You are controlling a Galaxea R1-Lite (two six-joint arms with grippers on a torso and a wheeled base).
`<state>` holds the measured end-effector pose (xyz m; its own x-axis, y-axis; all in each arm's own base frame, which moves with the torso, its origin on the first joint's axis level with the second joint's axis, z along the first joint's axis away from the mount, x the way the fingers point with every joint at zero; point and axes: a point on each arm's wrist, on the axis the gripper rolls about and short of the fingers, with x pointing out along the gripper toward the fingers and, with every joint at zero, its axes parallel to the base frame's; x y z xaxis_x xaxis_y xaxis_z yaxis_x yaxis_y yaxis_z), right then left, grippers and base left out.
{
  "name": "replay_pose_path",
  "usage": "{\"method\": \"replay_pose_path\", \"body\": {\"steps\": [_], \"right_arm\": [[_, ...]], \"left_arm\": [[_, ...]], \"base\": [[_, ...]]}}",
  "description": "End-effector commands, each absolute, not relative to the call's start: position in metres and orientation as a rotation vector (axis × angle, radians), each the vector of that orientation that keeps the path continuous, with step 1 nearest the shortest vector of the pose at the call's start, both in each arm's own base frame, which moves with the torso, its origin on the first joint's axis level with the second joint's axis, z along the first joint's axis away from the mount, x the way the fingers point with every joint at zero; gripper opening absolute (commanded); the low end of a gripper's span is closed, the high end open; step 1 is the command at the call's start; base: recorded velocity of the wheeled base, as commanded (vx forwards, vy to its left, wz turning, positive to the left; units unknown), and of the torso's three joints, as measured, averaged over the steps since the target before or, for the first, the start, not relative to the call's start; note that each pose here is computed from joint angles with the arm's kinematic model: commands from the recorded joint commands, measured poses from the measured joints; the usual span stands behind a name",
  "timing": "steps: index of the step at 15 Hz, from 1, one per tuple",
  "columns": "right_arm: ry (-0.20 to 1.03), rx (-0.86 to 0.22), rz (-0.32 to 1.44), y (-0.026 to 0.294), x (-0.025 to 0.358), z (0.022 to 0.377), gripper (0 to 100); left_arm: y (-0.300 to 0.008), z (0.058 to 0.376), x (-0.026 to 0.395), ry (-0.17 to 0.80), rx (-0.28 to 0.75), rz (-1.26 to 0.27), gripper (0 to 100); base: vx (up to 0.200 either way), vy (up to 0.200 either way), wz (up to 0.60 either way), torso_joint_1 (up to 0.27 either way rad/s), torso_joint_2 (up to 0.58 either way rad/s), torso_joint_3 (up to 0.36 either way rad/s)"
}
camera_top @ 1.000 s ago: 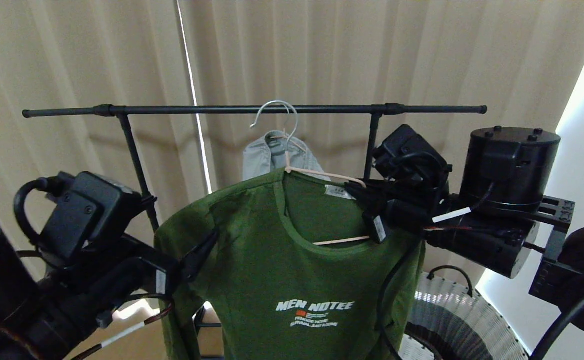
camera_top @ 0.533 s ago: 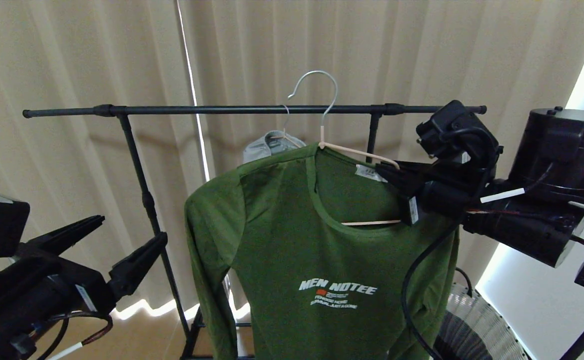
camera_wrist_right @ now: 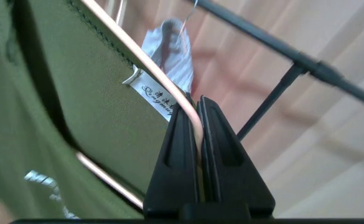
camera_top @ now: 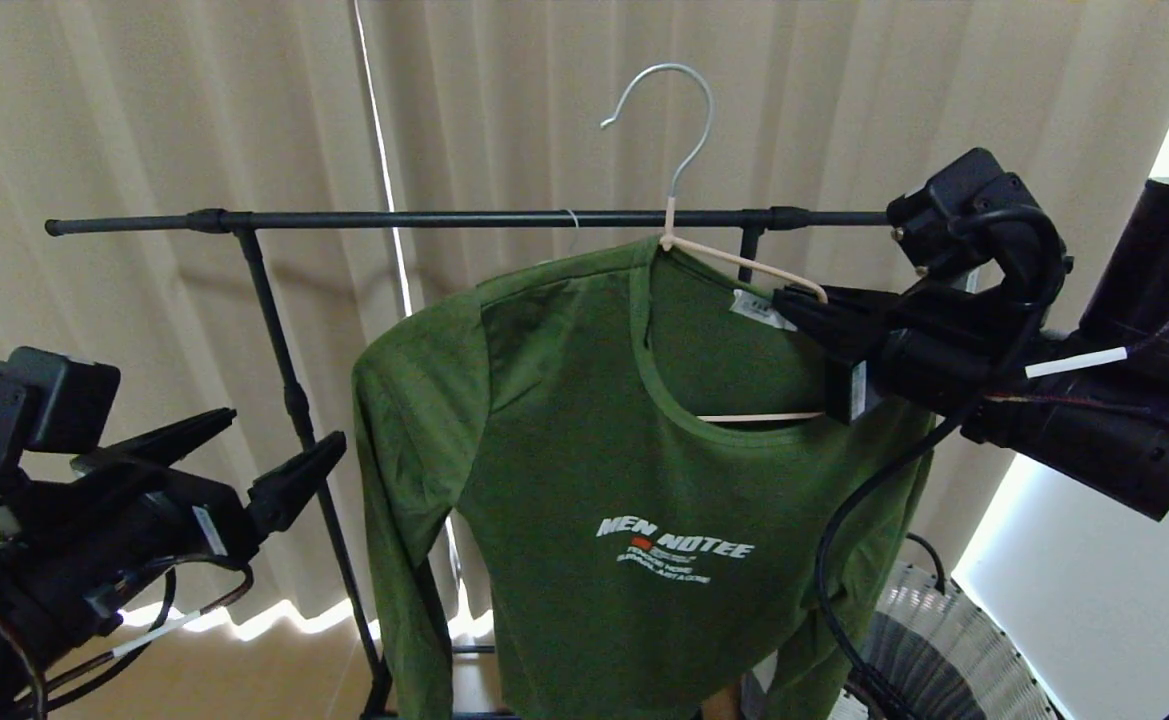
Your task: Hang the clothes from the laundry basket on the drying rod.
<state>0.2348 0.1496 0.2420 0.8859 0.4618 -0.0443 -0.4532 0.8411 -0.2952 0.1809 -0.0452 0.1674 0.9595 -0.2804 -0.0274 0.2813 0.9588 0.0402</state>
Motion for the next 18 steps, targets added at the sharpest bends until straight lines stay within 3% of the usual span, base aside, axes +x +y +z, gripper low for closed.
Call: {"method": "replay_pose_path", "body": {"steps": [1,4,11,12,18], "right_arm": [[-0.033,-0.304,0.482,0.150,0.235,0.243,0],[-0.041,-0.301,0.484,0.149,0.233,0.245,0],[-0.070,-0.290,0.520,0.154,0.226,0.251,0],[-0.072,-0.290,0.523,0.153,0.225,0.252,0],[-0.098,-0.282,0.510,0.146,0.218,0.260,0]], "left_arm": [[-0.048,0.132,0.193,0.107,0.047,-0.289,100],[-0.048,0.134,0.189,0.041,0.035,-0.329,100],[-0.056,0.132,0.184,0.059,-0.018,-0.447,100],[-0.057,0.133,0.182,0.058,-0.023,-0.456,0],[-0.057,0.133,0.182,0.055,-0.017,-0.452,0]], "base": [[0.000,0.000,0.00,0.000,0.00,0.000],[0.000,0.000,0.00,0.000,0.00,0.000],[0.000,0.000,0.00,0.000,0.00,0.000],[0.000,0.000,0.00,0.000,0.00,0.000],[0.000,0.000,0.00,0.000,0.00,0.000]]}}
